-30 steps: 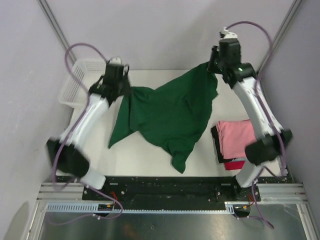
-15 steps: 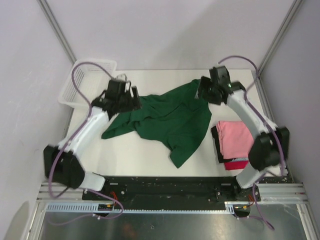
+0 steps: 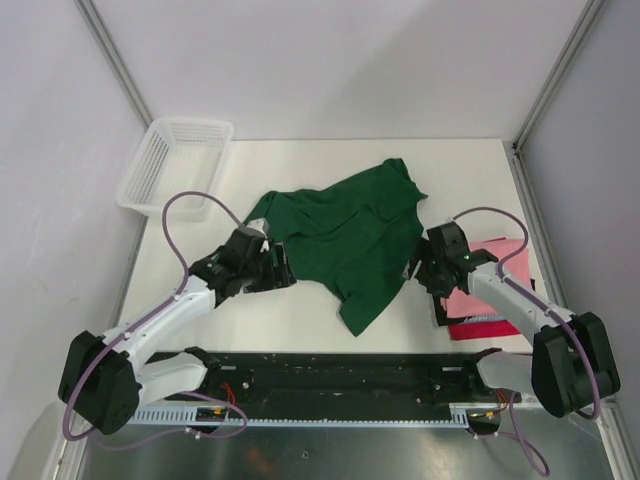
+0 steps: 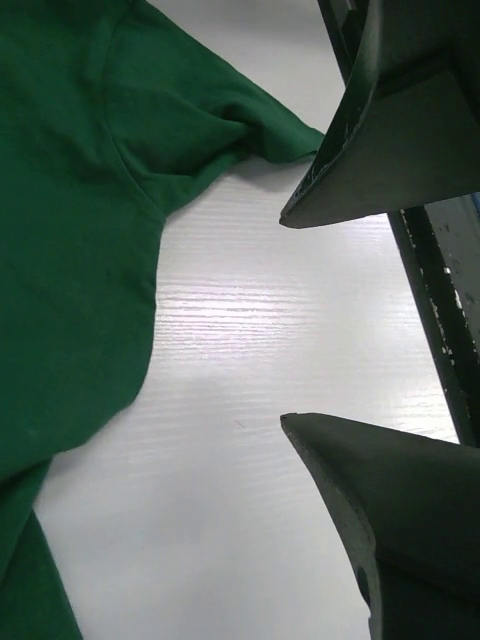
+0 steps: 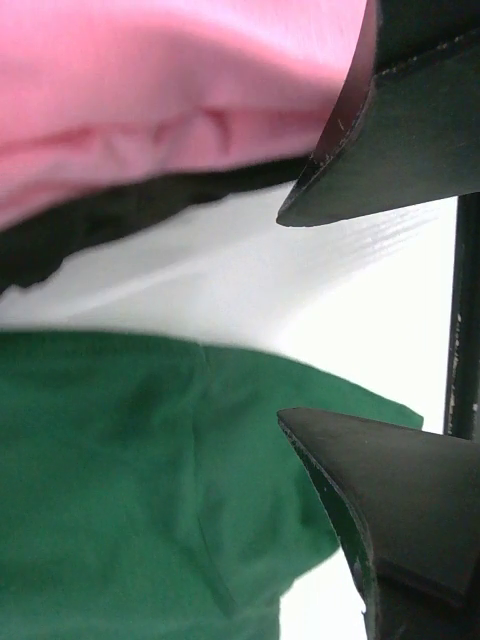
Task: Fold and stack the t-shirts
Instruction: Flatten out the tshirt
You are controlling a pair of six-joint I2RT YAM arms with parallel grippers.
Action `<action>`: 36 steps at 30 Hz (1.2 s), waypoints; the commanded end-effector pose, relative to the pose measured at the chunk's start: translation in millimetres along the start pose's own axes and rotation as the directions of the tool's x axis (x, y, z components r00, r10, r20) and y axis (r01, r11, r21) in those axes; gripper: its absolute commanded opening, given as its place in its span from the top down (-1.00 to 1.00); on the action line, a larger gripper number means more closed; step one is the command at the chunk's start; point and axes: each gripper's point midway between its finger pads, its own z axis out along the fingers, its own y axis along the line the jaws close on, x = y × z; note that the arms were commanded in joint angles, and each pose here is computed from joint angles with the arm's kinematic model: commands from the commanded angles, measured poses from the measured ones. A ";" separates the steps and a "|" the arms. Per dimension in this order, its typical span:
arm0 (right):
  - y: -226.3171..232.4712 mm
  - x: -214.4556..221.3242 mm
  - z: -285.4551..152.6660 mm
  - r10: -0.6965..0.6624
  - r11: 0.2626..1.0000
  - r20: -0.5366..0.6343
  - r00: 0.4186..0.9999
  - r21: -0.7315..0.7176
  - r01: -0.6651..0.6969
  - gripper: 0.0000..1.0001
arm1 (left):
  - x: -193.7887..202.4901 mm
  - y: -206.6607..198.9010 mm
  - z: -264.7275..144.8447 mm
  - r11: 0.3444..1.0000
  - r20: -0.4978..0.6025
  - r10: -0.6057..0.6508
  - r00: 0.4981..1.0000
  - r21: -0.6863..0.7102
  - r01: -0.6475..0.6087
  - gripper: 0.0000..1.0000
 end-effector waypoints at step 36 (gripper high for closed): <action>25.4 -2.9 53.7 0.008 1.000 0.059 0.998 0.013 -0.009 -0.31 | -19.5 37.9 -8.4 0.988 0.141 -0.139 0.980 -0.043 0.146 -0.57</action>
